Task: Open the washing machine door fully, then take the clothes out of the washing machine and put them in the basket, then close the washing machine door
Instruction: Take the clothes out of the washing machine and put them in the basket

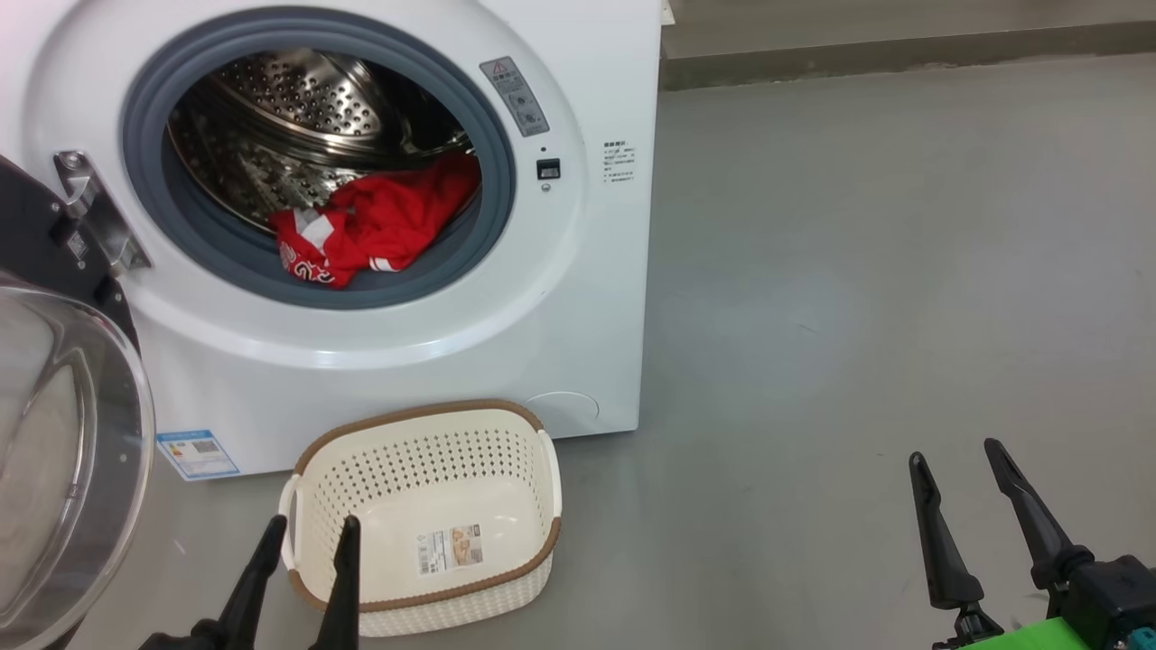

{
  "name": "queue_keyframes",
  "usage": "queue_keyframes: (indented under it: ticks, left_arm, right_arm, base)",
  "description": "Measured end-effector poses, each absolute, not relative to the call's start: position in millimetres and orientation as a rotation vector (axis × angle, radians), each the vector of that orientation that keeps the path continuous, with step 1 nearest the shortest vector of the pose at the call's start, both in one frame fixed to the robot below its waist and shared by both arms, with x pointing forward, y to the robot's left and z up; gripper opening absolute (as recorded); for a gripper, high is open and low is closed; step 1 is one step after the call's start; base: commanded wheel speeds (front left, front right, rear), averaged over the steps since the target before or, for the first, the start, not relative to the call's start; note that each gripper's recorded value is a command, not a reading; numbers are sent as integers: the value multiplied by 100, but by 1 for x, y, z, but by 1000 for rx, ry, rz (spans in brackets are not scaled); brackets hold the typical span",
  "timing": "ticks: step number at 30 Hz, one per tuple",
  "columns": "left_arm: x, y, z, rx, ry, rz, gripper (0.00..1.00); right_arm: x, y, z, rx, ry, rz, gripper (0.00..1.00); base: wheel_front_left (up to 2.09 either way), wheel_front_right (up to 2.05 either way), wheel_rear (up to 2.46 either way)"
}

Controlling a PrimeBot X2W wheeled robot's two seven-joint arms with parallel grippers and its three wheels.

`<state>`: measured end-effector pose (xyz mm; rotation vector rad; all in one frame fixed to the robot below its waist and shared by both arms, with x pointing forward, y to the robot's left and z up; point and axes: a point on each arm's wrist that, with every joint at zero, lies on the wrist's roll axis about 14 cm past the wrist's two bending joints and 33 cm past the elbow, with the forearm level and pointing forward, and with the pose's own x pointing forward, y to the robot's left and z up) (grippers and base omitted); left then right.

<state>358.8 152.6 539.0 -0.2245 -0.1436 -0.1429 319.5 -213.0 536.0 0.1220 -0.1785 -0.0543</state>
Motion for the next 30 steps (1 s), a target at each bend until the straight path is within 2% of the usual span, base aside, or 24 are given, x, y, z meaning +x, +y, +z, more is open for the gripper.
queue_keyframes:
  ticks: [15,30]
  left_arm:
    - [354,157,541,-189,-153,-120,100]
    - [349,162,550,-170,-176,-107,100]
  right_arm:
    - [314,-212,538,126,-191,-54,100]
    - [316,-209,541,130,-202,-41,100]
  base:
    - [12,-12,0]
    - [131,-131,0]
